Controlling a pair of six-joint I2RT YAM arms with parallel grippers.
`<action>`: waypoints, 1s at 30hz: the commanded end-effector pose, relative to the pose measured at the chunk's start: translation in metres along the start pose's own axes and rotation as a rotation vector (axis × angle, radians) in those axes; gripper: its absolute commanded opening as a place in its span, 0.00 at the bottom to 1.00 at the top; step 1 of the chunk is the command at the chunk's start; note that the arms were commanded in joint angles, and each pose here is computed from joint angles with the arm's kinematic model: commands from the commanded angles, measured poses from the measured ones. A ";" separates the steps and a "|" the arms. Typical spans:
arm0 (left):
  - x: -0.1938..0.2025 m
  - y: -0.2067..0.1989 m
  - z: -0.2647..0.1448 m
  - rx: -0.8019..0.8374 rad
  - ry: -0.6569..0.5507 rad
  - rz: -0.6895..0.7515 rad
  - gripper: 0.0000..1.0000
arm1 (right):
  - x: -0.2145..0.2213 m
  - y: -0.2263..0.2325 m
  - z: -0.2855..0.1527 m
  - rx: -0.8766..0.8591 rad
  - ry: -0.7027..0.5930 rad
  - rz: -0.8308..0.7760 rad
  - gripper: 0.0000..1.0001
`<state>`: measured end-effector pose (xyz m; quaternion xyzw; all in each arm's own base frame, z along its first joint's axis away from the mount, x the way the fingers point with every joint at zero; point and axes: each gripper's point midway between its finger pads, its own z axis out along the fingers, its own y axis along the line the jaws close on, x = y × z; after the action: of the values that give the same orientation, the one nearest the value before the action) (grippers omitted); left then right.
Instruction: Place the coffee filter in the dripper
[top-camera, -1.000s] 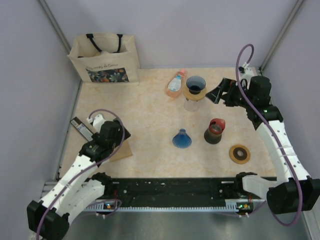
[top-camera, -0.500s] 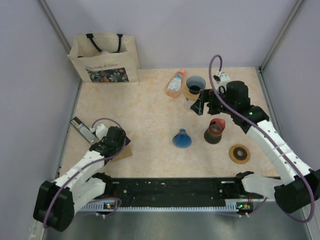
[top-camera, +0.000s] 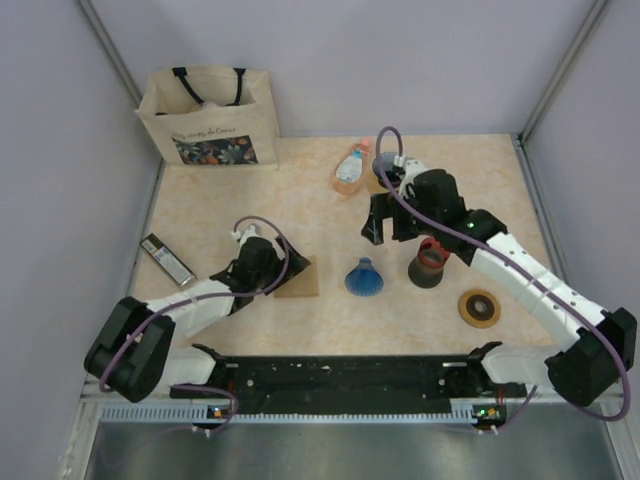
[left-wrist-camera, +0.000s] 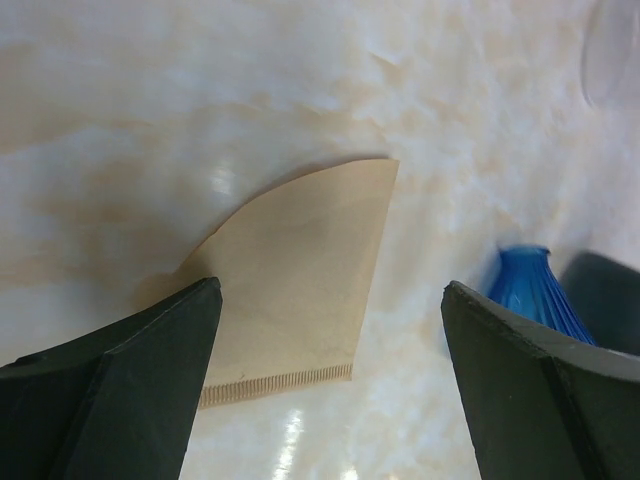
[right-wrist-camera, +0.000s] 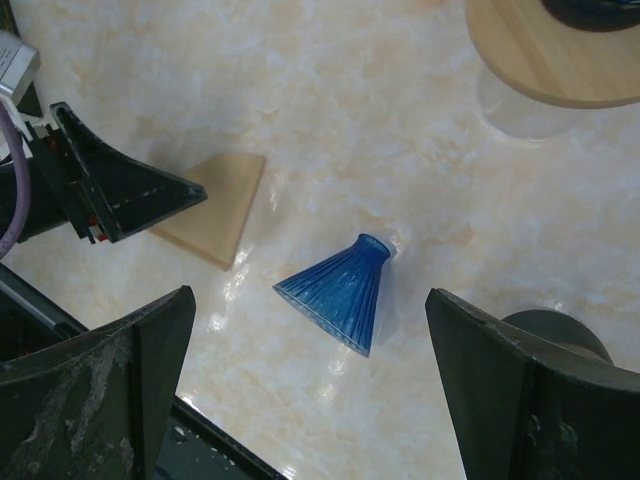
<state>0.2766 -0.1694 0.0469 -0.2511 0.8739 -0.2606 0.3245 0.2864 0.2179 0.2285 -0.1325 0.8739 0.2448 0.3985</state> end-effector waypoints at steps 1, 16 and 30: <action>0.045 -0.039 0.004 0.132 0.205 0.027 0.97 | 0.000 0.018 0.016 0.005 0.015 -0.029 0.99; 0.012 -0.028 -0.048 0.087 0.038 0.145 0.99 | 0.048 0.053 0.090 0.014 0.178 -0.089 0.98; 0.055 -0.007 -0.044 0.184 0.156 0.091 0.98 | 0.089 0.068 0.173 -0.030 0.366 -0.091 0.96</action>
<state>0.2031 -0.1846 0.0501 -0.1600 0.8955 -0.3100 0.2765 0.3083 0.3398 0.0951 -0.2071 0.9246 0.1868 0.2597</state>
